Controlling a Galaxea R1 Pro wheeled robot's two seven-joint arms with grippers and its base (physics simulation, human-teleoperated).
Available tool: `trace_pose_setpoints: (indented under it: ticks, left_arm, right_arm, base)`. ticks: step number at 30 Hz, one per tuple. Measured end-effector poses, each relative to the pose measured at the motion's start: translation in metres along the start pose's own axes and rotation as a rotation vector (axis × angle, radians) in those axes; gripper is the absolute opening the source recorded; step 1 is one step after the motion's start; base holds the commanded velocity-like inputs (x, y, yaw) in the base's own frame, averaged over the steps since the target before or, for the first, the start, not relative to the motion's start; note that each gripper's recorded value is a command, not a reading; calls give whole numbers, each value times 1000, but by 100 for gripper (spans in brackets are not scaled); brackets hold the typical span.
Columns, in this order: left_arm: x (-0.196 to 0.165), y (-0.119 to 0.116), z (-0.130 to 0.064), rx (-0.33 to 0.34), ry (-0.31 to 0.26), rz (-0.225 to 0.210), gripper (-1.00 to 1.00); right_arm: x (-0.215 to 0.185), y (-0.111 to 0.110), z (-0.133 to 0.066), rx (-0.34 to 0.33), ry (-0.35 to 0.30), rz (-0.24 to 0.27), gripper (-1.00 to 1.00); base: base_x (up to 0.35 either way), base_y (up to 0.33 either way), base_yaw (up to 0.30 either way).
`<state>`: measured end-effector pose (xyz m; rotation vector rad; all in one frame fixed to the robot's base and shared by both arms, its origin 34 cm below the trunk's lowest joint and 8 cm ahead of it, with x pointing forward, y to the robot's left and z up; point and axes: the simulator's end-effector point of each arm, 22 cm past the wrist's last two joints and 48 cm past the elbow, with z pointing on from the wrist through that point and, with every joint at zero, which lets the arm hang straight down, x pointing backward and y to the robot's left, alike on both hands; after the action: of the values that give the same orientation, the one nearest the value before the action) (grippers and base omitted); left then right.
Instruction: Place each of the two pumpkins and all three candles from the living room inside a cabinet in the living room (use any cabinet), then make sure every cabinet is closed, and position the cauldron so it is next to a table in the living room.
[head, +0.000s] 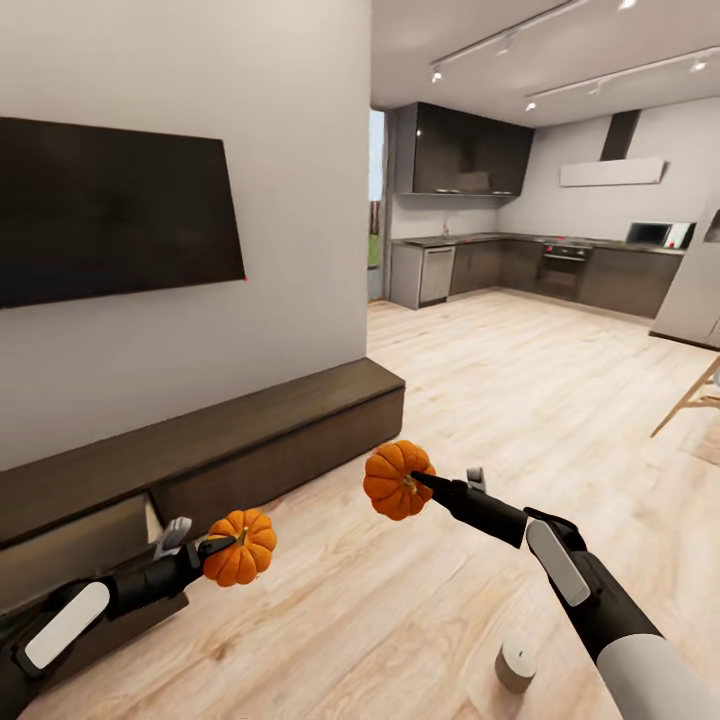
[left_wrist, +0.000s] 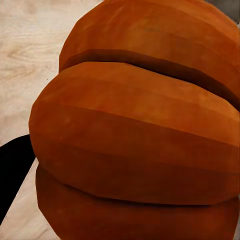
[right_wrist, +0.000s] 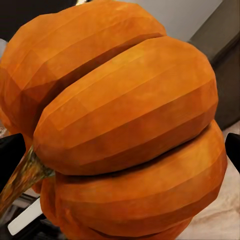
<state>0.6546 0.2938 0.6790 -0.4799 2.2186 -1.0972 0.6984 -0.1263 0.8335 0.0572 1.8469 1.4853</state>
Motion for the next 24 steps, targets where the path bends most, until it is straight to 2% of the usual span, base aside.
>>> trace_pose_setpoints:
  ticks: [9,24]
  left_arm:
    - [-1,0,0,0,-2,0,-100]
    - [-1,-1,0,5,-3,-2,-100]
  right_arm:
    - [0,0,0,1,1,0,-100]
    - [1,-5,0,24,3,0,-100]
  base:
    - [0,192,280]
    - [0,11,280]
